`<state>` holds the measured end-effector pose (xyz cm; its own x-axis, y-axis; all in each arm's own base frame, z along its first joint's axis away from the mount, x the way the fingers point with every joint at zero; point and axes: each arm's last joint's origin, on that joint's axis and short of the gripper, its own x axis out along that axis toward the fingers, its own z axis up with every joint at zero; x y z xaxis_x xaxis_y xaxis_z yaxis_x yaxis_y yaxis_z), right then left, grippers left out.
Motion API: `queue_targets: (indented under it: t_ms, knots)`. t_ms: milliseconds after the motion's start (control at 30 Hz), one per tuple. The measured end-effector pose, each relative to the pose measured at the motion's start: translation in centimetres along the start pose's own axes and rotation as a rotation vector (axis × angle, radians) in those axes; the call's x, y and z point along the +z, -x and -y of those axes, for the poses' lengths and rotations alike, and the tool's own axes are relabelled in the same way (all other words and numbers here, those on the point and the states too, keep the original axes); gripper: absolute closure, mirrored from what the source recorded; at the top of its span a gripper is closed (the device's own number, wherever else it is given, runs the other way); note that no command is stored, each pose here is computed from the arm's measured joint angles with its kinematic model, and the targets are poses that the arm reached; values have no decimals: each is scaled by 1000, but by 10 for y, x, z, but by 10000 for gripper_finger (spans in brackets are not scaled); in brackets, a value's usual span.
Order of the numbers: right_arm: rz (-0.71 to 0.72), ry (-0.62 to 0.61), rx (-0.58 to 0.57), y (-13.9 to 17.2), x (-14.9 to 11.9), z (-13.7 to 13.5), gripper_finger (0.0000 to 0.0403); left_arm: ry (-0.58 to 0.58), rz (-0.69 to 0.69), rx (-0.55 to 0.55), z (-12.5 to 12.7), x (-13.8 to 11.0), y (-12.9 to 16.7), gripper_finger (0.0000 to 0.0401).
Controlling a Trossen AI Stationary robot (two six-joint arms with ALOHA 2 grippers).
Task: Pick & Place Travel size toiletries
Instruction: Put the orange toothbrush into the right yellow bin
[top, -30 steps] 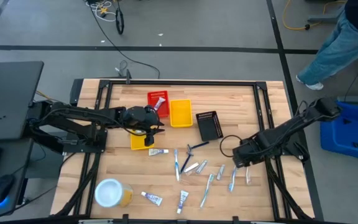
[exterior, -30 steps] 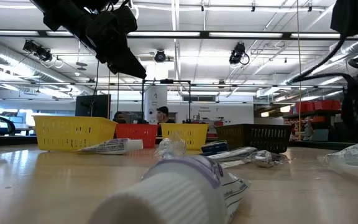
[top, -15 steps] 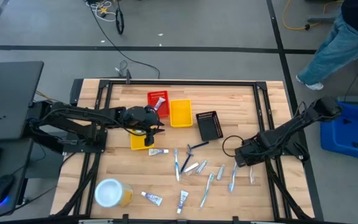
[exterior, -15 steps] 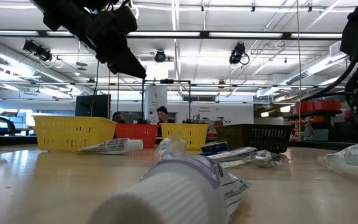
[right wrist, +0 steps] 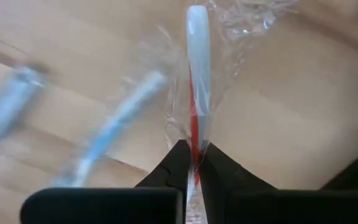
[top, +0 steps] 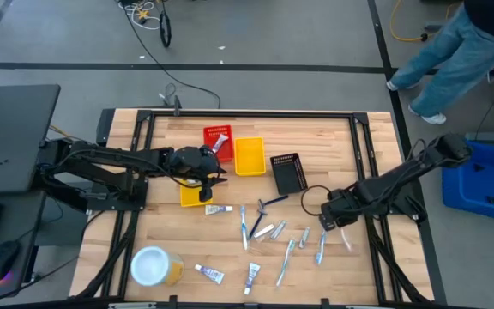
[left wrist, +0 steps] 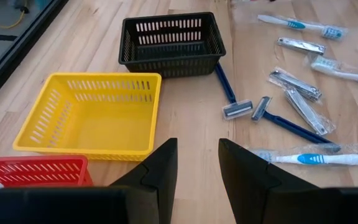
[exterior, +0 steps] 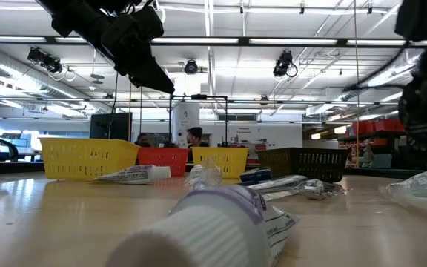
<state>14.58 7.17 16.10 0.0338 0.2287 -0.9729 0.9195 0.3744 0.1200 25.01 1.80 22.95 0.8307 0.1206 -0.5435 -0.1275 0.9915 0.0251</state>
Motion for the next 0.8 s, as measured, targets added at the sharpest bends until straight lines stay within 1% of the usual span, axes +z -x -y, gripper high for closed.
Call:
queue_targets:
  t_ms: [100,200,333,433,500,633,733,800]
  knots:
    - [67,13,-10,18,2,-7,377,0,1,0,0,0,0,276]
    - [185,50,24,40,5,-18,377,-2,0,0,0,0,0,276]
    - [458,160,131,66,16,-38,377,-2,1,9,0,0,0,276]
    - [712,252,216,78,27,-53,377,-2,1,22,-1,0,0,276]
    - [888,291,267,87,36,-64,377,-2,1,22,-1,0,0,276]
    - [1157,299,356,102,58,-77,377,1,1,22,-1,0,0,276]
    - [1284,258,450,111,76,-82,377,-8,1,22,-1,0,0,276]
    - [1333,222,476,110,88,-82,377,-18,1,23,-1,0,0,276]
